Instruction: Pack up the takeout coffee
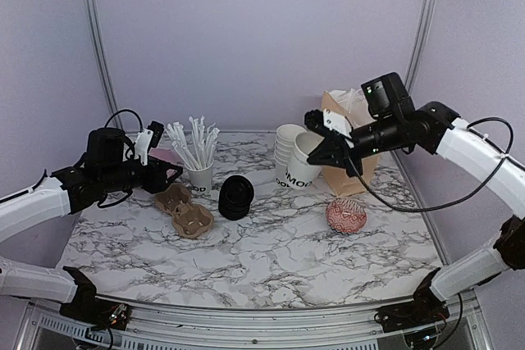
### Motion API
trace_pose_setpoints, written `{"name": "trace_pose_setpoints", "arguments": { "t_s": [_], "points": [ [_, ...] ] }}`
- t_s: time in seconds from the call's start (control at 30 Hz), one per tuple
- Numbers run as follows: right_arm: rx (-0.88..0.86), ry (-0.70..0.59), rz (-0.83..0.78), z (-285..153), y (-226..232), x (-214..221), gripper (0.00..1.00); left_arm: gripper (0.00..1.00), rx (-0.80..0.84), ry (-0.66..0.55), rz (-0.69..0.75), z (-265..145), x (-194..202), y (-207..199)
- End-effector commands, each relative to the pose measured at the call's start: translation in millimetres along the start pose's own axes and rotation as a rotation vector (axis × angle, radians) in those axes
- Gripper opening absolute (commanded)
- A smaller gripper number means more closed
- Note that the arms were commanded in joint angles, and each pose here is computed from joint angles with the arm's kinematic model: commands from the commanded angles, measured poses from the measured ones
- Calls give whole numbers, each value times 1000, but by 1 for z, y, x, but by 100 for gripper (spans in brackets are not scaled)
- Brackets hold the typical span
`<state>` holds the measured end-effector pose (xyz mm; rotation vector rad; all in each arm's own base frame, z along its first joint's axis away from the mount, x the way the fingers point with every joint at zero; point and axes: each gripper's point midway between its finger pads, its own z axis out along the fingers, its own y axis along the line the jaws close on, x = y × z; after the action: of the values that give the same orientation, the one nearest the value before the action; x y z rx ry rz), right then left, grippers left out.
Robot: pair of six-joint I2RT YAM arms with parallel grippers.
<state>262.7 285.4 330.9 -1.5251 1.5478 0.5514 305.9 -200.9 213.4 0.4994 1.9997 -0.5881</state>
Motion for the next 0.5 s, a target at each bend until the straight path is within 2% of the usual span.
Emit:
{"name": "trace_pose_setpoints", "arguments": {
  "t_s": [0.0,0.1,0.23,0.47],
  "points": [
    [-92,96,-127,48,60,43,0,49,-59,37,56,0,-6,-6],
    [-121,138,-180,60,86,59,0,49,-131,53,78,0,-7,-8],
    [-185,122,-221,69,113,61,0,50,-201,65,42,5,-1,-5],
    [-274,170,-291,96,151,81,0,51,-236,112,33,22,12,-15]
  ]
}}
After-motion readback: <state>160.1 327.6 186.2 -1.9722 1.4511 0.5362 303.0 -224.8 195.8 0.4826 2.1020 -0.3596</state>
